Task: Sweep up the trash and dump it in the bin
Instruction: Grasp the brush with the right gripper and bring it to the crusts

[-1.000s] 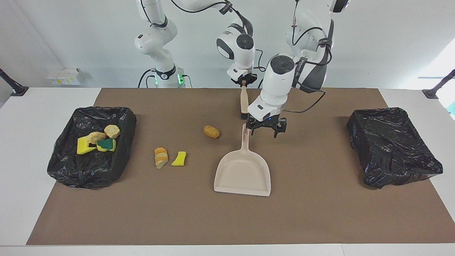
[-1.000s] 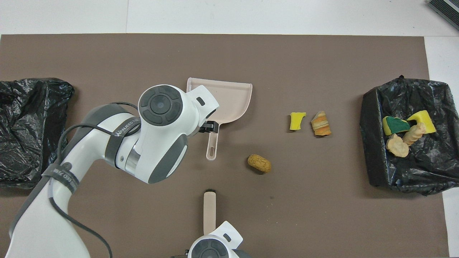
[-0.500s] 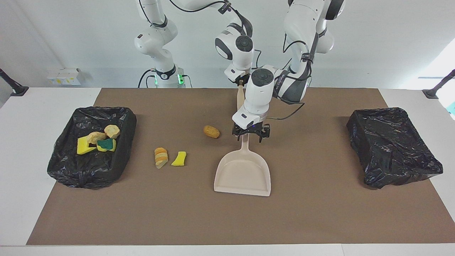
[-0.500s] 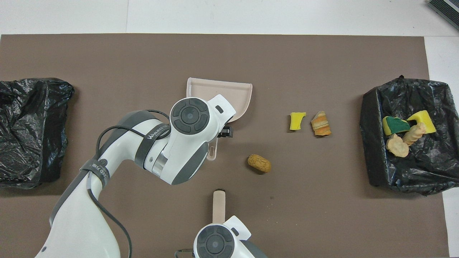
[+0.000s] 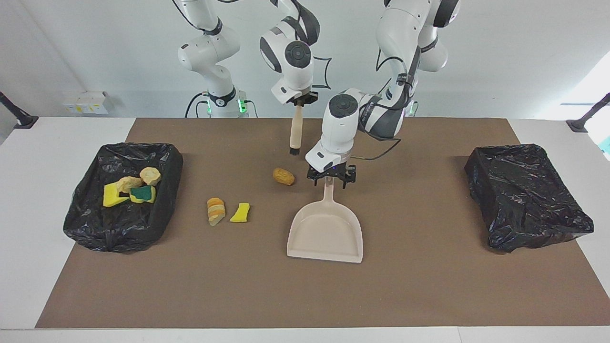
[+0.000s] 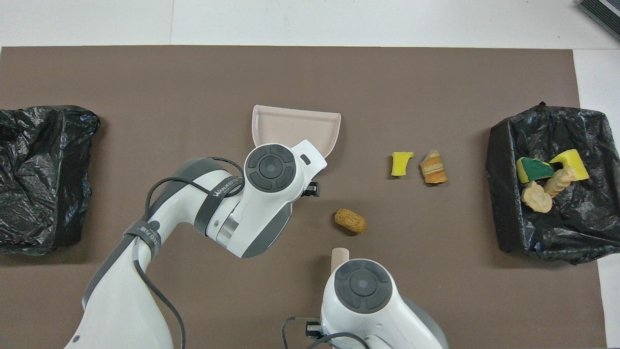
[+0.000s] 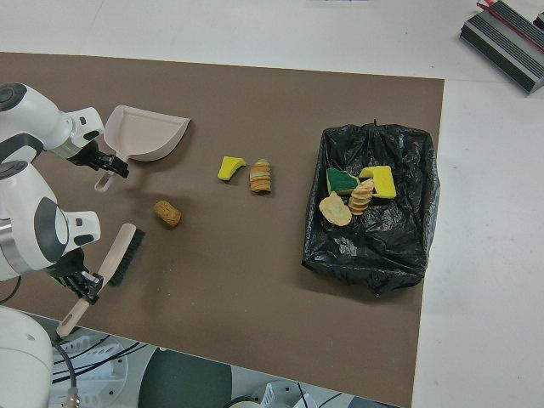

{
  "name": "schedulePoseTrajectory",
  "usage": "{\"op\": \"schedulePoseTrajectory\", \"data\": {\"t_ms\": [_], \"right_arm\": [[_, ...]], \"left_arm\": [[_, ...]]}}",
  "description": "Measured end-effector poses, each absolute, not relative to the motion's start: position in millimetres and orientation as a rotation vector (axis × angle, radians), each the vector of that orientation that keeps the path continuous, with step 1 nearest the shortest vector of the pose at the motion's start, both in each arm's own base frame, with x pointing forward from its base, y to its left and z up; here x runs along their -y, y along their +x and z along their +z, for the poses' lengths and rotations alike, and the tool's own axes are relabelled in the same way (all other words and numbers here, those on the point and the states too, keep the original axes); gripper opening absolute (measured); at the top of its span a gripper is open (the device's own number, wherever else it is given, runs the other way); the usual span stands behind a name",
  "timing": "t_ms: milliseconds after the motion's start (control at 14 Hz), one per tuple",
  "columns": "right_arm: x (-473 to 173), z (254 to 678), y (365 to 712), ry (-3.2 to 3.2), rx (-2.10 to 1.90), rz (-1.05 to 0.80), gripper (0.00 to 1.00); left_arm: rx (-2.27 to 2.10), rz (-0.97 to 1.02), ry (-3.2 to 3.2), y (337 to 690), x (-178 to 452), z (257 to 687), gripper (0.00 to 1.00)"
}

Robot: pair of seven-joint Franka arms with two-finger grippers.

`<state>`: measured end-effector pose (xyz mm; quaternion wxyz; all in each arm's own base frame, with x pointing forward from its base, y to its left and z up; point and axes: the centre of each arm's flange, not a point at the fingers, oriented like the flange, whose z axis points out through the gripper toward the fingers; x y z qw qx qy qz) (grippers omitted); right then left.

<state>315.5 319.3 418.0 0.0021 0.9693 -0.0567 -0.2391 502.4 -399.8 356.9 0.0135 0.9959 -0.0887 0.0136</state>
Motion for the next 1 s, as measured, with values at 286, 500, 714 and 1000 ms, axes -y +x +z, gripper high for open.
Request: {"op": "schedulePoseTrajectory", "data": {"t_ms": [286,500,714,1000], "right_arm": [[-266,432,344,3.019,0.144,-0.679,0.25],[-239,429,362,2.952,0.081,-0.566,0.25],[-200,424,391,2.913,-0.063,-0.5,0.25],[-144,414,434,2.876,-0.26,-0.412,0.25]], "left_arm": [[0.281,0.034,3.106,499,402,355,0.59],[0.277,0.03,3.109,500,400,356,0.31],[0.284,0.019,3.118,503,394,357,0.31],[0.486,0.009,3.11,517,368,373,0.31]]}}
